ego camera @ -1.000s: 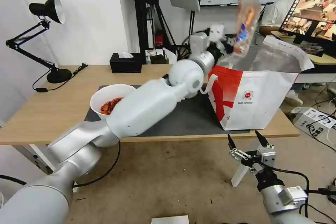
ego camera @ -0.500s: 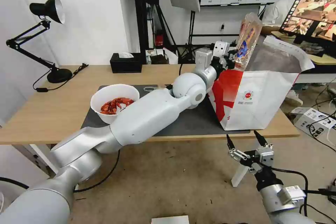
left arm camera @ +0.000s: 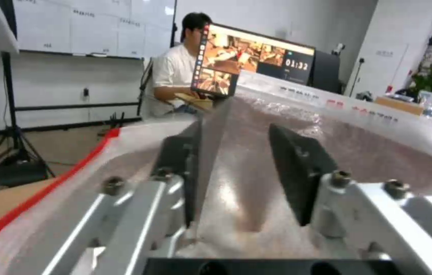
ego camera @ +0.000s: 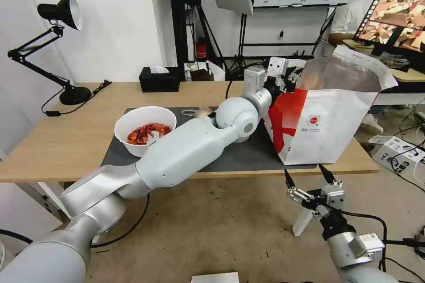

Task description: Pick up the trash from the table and place it into the takeout bag.

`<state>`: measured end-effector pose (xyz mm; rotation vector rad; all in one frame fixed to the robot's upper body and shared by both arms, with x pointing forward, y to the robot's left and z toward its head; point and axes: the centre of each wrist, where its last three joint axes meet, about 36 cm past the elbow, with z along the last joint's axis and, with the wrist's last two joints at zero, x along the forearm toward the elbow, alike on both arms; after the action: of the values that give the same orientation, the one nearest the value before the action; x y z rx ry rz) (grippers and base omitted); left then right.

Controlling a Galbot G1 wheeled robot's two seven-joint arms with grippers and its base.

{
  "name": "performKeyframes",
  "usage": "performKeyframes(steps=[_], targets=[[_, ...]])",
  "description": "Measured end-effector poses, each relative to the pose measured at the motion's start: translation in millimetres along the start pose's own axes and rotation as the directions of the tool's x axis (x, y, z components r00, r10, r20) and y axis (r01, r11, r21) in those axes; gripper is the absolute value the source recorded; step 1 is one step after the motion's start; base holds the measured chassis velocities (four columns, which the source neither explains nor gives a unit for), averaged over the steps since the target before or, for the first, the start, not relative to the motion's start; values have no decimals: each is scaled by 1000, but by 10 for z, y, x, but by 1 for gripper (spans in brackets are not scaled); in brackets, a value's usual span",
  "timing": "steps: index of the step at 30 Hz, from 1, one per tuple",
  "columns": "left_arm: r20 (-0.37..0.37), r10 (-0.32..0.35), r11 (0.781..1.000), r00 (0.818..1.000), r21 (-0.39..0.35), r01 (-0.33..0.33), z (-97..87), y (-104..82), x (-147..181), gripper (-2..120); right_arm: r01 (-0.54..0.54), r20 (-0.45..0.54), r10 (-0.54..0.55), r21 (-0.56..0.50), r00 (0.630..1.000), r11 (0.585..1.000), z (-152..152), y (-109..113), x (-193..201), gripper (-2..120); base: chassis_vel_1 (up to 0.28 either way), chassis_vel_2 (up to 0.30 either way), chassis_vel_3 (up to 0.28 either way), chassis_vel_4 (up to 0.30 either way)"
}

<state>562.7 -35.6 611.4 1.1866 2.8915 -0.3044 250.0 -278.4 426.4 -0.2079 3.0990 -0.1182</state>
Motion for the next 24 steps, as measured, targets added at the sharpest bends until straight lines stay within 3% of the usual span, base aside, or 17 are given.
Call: performKeyframes(steps=[5, 8, 10, 12, 13, 16, 17, 19, 21, 23, 24], targets=[[34, -10, 999, 999, 33, 8, -187, 58, 108, 59, 5, -1, -5, -2, 1000, 1000, 2, 10, -8, 100, 0, 0, 0, 0], [58, -38, 999, 998, 22, 37, -280, 188, 369, 75, 11, 5, -11, -5, 1000, 1000, -27, 27, -11, 100, 0, 0, 0, 0], [61, -47, 999, 997, 19, 46, -285, 216, 427, 77, 13, 5, -13, -5, 1000, 1000, -28, 29, -11, 100, 0, 0, 0, 0], [77, -78, 997, 994, 16, 77, -305, 342, 691, 87, 21, 6, -21, -1, 1000, 1000, -38, 29, -13, 100, 0, 0, 0, 0], [77, -78, 997, 994, 16, 77, -305, 342, 691, 87, 21, 6, -21, -1, 1000, 1000, -38, 29, -13, 100, 0, 0, 0, 0], [100, -131, 991, 986, -3, 132, -279, 580, 1204, 99, 37, 14, -37, 4, 999, 999, -57, 36, -42, 100, 0, 0, 0, 0], [100, -131, 991, 986, -3, 132, -279, 580, 1204, 99, 37, 14, -37, 4, 999, 999, -57, 36, -42, 100, 0, 0, 0, 0], [111, -177, 983, 978, -36, 181, -212, 789, 1606, 100, 50, 23, -50, 2, 998, 999, -71, 62, -75, 100, 0, 0, 0, 0], [108, -199, 978, 974, -46, 205, -176, 872, 1790, 100, 55, 28, -55, 2, 998, 998, -81, 72, -95, 100, 0, 0, 0, 0], [107, -205, 976, 973, -49, 211, -164, 895, 1840, 100, 56, 30, -57, 2, 998, 998, -84, 74, -102, 100, 0, 0, 0, 0], [102, -240, 967, 965, -65, 248, -79, 1013, 2144, 100, 63, 41, -63, -3, 997, 998, -108, 81, -144, 100, 0, 0, 0, 0]])
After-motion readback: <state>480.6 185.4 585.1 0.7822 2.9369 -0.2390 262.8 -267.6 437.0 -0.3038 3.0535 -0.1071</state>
